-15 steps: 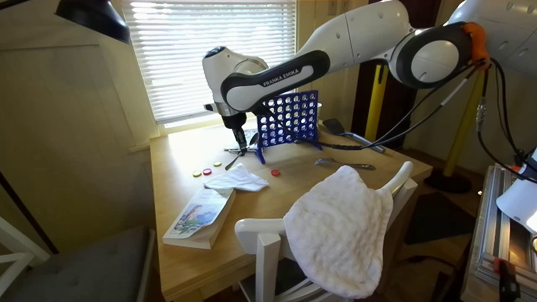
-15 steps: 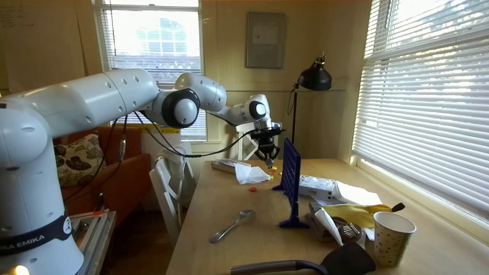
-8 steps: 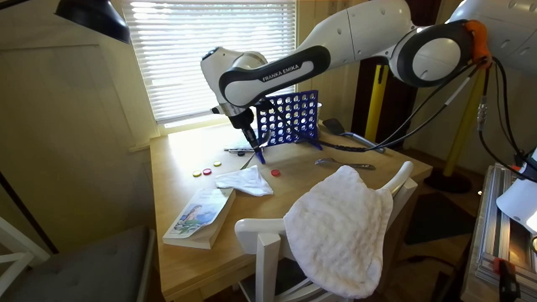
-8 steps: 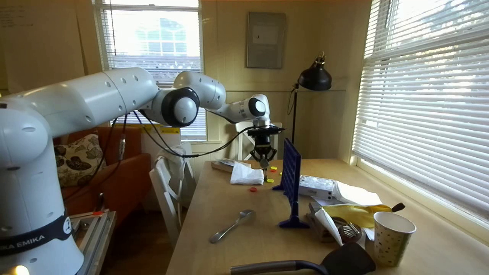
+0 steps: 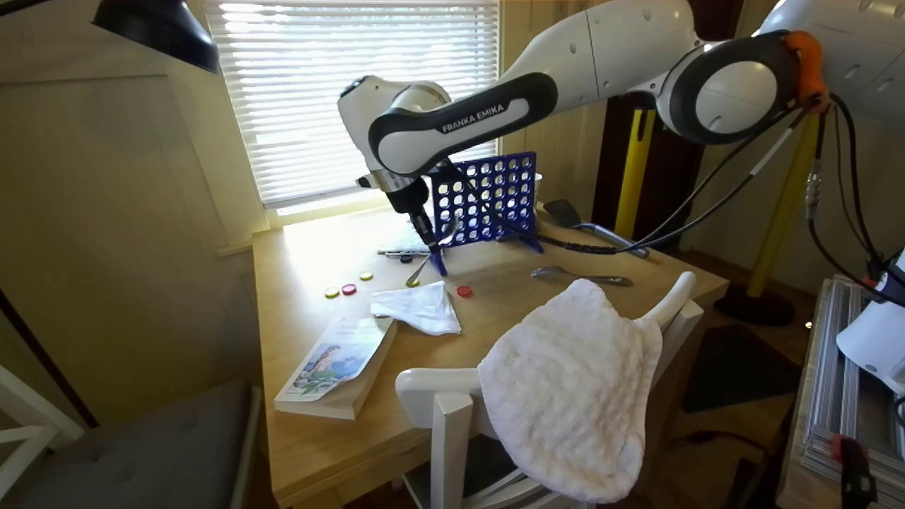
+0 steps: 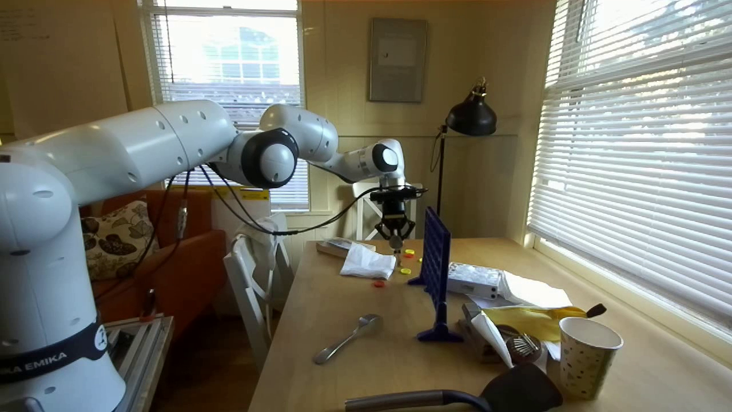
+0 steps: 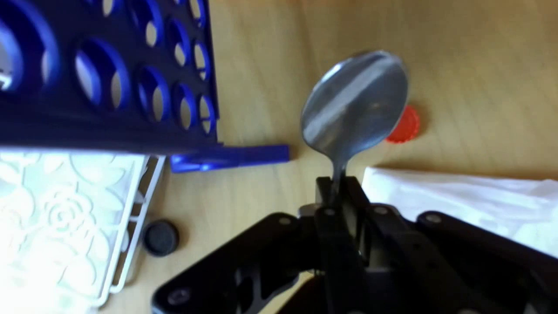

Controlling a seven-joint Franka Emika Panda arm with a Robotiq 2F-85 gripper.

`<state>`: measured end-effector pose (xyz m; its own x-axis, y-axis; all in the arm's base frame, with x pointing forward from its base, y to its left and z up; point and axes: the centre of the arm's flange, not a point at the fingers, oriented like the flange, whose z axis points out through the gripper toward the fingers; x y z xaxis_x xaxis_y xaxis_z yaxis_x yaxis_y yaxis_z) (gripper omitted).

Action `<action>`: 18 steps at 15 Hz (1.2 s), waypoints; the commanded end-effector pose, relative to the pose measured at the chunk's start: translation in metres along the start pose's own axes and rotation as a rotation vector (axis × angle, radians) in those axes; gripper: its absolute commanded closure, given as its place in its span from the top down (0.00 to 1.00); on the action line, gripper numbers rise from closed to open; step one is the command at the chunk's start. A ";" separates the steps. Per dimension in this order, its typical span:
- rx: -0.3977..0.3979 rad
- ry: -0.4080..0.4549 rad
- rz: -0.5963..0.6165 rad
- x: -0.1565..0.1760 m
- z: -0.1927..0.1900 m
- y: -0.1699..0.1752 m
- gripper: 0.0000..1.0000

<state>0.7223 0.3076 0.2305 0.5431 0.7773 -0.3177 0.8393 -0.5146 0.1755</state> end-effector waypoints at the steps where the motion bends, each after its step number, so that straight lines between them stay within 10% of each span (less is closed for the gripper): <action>1: -0.100 0.140 0.020 0.000 -0.024 -0.002 0.02; 18: -0.008 -0.034 0.122 0.003 -0.004 0.000 0.02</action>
<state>0.7271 0.3067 0.2305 0.6358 0.7207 -0.2763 0.7718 -0.5896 0.2380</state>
